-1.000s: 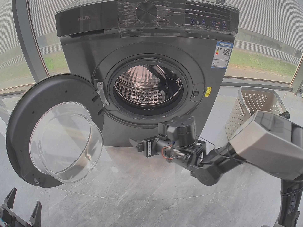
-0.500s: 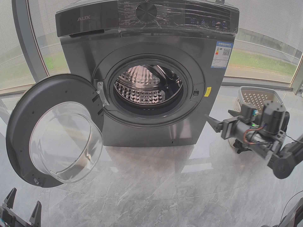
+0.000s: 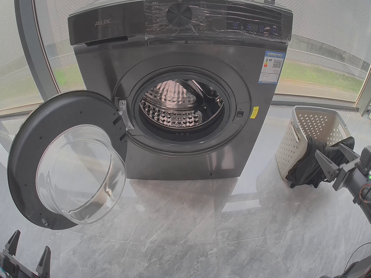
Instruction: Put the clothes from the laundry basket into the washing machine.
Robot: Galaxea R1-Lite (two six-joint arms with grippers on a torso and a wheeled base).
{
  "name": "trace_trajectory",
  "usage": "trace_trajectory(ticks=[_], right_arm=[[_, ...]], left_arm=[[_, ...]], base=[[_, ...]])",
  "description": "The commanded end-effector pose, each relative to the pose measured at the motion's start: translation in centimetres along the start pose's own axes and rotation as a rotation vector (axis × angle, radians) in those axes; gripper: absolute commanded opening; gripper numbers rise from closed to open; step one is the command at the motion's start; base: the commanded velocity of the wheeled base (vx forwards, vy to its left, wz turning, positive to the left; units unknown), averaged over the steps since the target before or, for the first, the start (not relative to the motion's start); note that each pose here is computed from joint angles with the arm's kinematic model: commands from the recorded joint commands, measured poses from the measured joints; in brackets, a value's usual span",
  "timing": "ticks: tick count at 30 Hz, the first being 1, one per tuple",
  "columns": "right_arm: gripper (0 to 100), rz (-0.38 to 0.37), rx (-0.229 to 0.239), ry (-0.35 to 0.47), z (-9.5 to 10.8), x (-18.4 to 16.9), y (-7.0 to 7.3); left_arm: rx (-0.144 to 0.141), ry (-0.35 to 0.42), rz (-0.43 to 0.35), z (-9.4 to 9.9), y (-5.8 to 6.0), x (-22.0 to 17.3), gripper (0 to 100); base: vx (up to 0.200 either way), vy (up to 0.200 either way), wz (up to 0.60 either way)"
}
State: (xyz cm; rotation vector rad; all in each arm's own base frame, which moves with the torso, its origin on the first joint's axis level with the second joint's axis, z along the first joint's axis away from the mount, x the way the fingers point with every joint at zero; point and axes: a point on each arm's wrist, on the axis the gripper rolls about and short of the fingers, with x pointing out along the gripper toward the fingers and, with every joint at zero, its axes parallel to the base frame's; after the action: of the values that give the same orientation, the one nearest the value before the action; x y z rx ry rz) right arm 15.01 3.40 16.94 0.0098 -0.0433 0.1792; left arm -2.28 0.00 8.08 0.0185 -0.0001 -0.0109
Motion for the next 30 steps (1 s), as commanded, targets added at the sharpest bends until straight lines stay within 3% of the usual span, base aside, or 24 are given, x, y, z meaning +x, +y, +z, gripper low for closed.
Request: trace_trajectory(ticks=[1, 3, 6, 9, 17, 30], right_arm=[[100, -0.017, -0.007, -0.046, -0.7, -4.2, -0.4], [100, -0.029, -0.033, -0.040, -1.2, -5.5, -0.6], [100, -0.064, -0.041, -0.084, -0.8, -7.2, -0.9], [100, -0.091, -0.053, -0.076, -1.1, -8.9, -1.1], [100, -0.114, -0.056, -0.075, -3.9, -15.0, -0.8], [100, -0.141, -0.042, -0.080, -5.7, -16.8, -0.7]], left_arm=[[-0.002, -0.002, 0.000, -0.5, 0.0, 0.0, 100], [-0.002, -0.002, 0.000, -0.5, 0.0, 0.0, 100], [-0.002, -0.002, 0.000, -0.5, 0.0, 0.0, 100], [-0.002, -0.002, 0.000, -0.5, 0.0, 0.0, 100], [-0.002, -0.002, 0.000, -0.5, 0.0, 0.0, 100], [-0.002, -0.002, 0.000, -0.5, 0.0, 0.0, 100]], base=[[0.000, 0.000, 0.00], [0.000, 0.000, 0.00], [0.000, 0.000, 0.00], [0.000, 0.000, 0.00], [0.000, 0.000, 0.00], [0.000, 0.000, 0.00]])
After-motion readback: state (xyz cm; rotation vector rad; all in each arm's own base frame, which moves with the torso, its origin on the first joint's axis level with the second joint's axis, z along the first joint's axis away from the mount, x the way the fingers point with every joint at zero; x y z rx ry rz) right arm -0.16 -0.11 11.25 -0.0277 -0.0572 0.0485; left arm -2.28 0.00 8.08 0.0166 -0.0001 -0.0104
